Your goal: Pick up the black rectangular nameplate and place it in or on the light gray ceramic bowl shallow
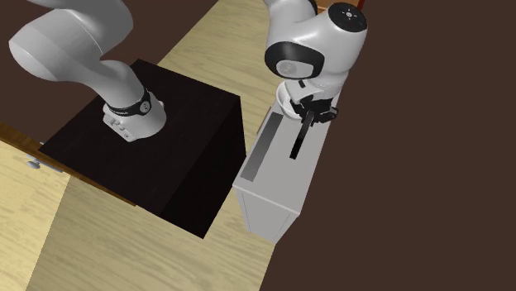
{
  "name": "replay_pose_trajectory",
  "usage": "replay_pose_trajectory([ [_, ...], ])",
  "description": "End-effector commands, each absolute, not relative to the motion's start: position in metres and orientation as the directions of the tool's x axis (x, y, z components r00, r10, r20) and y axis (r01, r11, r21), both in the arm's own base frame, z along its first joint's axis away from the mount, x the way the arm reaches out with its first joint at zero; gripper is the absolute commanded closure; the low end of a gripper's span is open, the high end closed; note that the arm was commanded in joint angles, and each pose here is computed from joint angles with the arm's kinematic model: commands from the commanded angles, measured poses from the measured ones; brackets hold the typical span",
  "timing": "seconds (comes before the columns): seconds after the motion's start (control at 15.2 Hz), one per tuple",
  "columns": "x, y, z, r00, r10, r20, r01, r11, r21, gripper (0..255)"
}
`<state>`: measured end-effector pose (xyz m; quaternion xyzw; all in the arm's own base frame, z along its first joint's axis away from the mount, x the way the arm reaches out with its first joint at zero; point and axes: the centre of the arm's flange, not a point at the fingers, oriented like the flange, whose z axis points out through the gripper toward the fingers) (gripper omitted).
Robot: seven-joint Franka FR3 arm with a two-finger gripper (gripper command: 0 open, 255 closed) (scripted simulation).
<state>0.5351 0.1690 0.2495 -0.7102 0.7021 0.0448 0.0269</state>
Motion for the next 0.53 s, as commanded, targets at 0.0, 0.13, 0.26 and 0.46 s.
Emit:
replay_pose_trajectory([
  [0.0, 0.535, 0.17, 0.261, 0.01, -0.995, -0.101, -1.0, -0.013, 0.025, 255],
  [0.13, 0.535, 0.17, 0.272, 0.01, -0.995, -0.101, -1.0, -0.013, 0.025, 255],
  [0.26, 0.535, 0.17, 0.281, 0.01, -0.995, -0.101, -1.0, -0.013, 0.025, 255],
  [0.46, 0.523, 0.208, 0.285, 0.01, -0.995, -0.101, -1.0, -0.013, 0.025, 255],
])
